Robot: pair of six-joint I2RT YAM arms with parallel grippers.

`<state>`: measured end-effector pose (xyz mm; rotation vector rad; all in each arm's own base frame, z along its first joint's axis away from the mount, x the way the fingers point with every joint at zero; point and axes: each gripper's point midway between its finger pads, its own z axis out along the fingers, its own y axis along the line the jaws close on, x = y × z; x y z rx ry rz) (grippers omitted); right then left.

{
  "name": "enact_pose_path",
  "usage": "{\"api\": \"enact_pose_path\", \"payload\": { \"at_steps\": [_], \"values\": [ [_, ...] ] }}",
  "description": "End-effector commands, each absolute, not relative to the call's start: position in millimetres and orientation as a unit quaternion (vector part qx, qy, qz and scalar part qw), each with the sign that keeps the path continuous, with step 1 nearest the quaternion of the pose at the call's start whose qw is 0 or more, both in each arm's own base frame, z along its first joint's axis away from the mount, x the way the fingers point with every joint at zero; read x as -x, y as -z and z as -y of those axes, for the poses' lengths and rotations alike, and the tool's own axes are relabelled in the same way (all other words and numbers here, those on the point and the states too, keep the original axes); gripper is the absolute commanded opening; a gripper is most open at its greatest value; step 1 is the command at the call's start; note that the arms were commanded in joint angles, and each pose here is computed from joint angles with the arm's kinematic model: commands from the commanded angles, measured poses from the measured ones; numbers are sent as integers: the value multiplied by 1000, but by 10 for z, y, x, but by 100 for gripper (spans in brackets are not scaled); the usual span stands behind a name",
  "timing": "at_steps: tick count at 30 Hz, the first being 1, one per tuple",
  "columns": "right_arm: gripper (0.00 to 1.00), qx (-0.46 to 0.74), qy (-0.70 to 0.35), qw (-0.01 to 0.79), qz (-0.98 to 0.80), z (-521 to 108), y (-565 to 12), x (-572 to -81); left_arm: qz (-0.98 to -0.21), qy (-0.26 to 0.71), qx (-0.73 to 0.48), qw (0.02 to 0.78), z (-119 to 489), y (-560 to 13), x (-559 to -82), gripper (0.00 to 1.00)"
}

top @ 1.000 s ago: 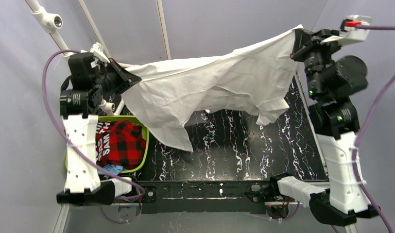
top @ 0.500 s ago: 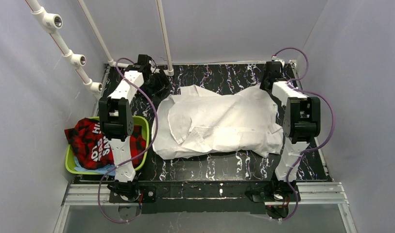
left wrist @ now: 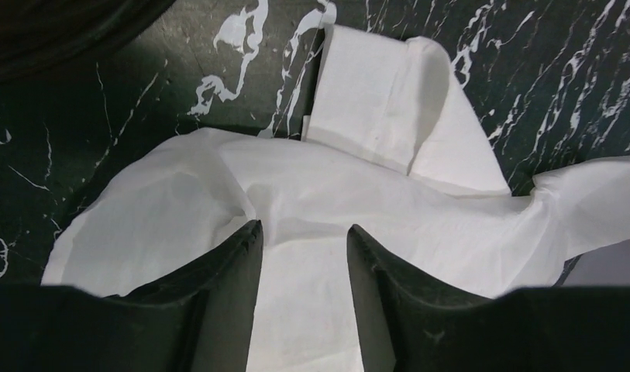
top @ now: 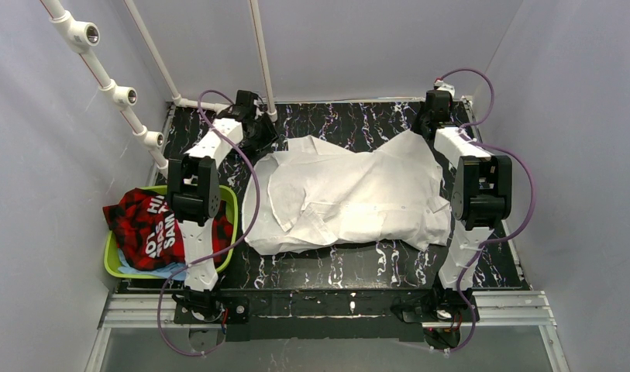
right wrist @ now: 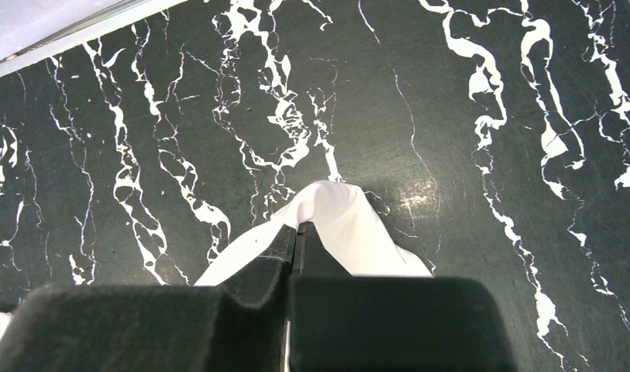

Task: Set up the pet bed

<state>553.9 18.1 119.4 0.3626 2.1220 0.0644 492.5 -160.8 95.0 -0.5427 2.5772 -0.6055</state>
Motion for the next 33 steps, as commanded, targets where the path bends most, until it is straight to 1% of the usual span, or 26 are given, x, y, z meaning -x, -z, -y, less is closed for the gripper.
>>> {"api": "enact_pose_path", "payload": {
  "at_steps": [1,3,5,6,8,11,15,19,20,21,22,24,26,29,33],
  "values": [
    [1,-153,-46,507,-847,-200,-1467,-5673,-937,173,211,218,1531,-791,-4847,39],
    [1,-154,-48,506,-847,-185,-1465,-5668,-940,152,213,218,1503,-755,-4815,38],
    [1,-157,-49,506,-847,-158,-1465,-5661,-945,125,210,219,1465,-707,-4794,45],
    [1,-159,-50,506,-846,-147,-1472,-5658,-946,121,206,217,1470,-680,-4794,46],
    [1,-163,-52,506,-846,-115,-1474,-5649,-950,111,203,210,1473,-597,-4801,46],
    [1,-167,-57,507,-844,-77,-1504,-5641,-953,106,199,203,1485,-479,-4843,41],
    [1,-167,-64,511,-841,-74,-1568,-5635,-956,102,196,195,1524,-377,-4881,27],
    [1,-168,-73,513,-839,-100,-1623,-5634,-956,109,200,182,1579,-327,-4832,25],
    [1,-179,-68,515,-836,36,-1636,-5635,-956,113,202,180,1594,-338,-4818,23],
    [1,-181,-69,516,-835,60,-1652,-5633,-955,115,206,178,1600,-354,-4794,19],
    [1,-182,-69,516,-834,67,-1665,-5636,-954,118,211,179,1607,-389,-4790,12],
    [1,-186,-72,518,-832,76,-1704,-5636,-949,129,217,188,1614,-536,-4815,0],
    [1,-190,-79,525,-826,89,-1802,-5670,-941,154,230,195,1617,-779,-4900,0],
    [1,-196,-91,539,-814,129,-2043,-5744,-915,229,257,210,1567,-1294,-5142,0],
    [1,-194,-123,589,-775,187,-2617,-5987,-865,337,256,268,1413,-2168,-5542,0]
  ]
}}
